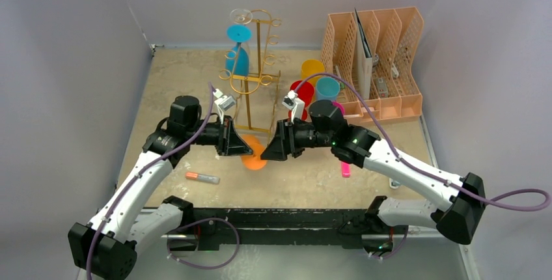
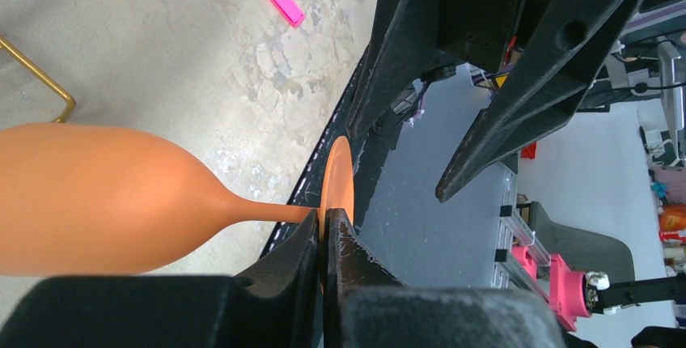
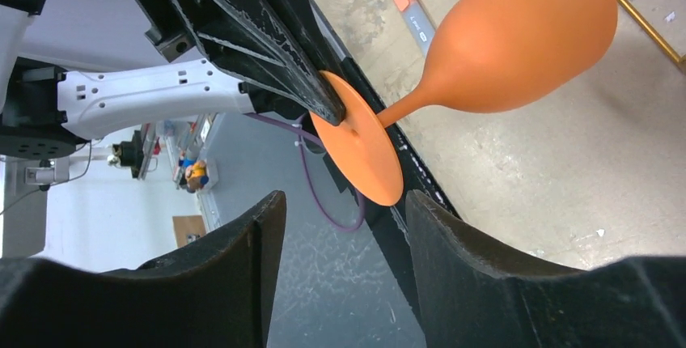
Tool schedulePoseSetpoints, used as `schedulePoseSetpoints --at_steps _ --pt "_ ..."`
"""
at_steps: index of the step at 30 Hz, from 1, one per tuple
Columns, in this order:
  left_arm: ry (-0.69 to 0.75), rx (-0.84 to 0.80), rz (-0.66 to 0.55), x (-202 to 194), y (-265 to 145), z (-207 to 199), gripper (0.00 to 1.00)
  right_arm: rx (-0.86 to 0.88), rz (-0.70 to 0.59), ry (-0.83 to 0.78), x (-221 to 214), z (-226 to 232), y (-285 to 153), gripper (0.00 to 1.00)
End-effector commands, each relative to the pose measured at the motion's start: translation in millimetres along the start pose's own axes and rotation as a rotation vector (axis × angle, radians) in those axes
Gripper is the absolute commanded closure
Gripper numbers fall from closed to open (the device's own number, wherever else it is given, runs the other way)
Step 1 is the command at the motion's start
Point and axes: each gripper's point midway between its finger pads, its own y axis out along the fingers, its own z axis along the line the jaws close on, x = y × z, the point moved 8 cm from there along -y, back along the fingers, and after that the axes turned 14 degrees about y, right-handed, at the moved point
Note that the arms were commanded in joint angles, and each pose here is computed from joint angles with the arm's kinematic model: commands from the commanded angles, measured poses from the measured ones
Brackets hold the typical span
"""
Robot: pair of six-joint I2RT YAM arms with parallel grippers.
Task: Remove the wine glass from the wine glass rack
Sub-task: Place the wine glass at the center of the board.
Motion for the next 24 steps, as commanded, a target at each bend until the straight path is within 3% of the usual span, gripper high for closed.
schedulePoseSetpoints --at_steps 1,6,9,14,16,23,24 --pt "0.012 -0.003 -0.046 18.6 -2.5 -7.9 1.0 0.045 0.026 -0.039 3.8 16.9 -6.1 0.42" --pt "-0.043 -0.091 -0.07 23.5 3.8 -8.0 1.0 0.033 0.038 -0.022 6.0 12.2 3.6 0.44" --pt "-0.007 -0.123 -0.067 25.0 1.2 -12.7 1.0 0.02 -0.037 0.035 14.3 12.6 7.8 0.48" --pt "0.024 -0.122 -0.075 26.7 -0.8 -15.2 1.0 0.151 -0.042 0.014 20.9 30.8 5.2 0.56" --pt "-0.001 -0.124 -0.067 26.3 0.5 -13.6 1.0 0.154 -0.029 -0.006 20.2 32.4 2.6 0.62" --pt "-0.077 -0.092 -0.049 26.4 6.2 -4.8 1.0 0.163 -0.014 0.04 15.8 23.5 9.6 0.99" --pt "-0.075 -0.08 -0.052 27.1 5.9 -4.4 1.0 0.177 -0.013 0.035 16.1 24.7 9.3 1.0"
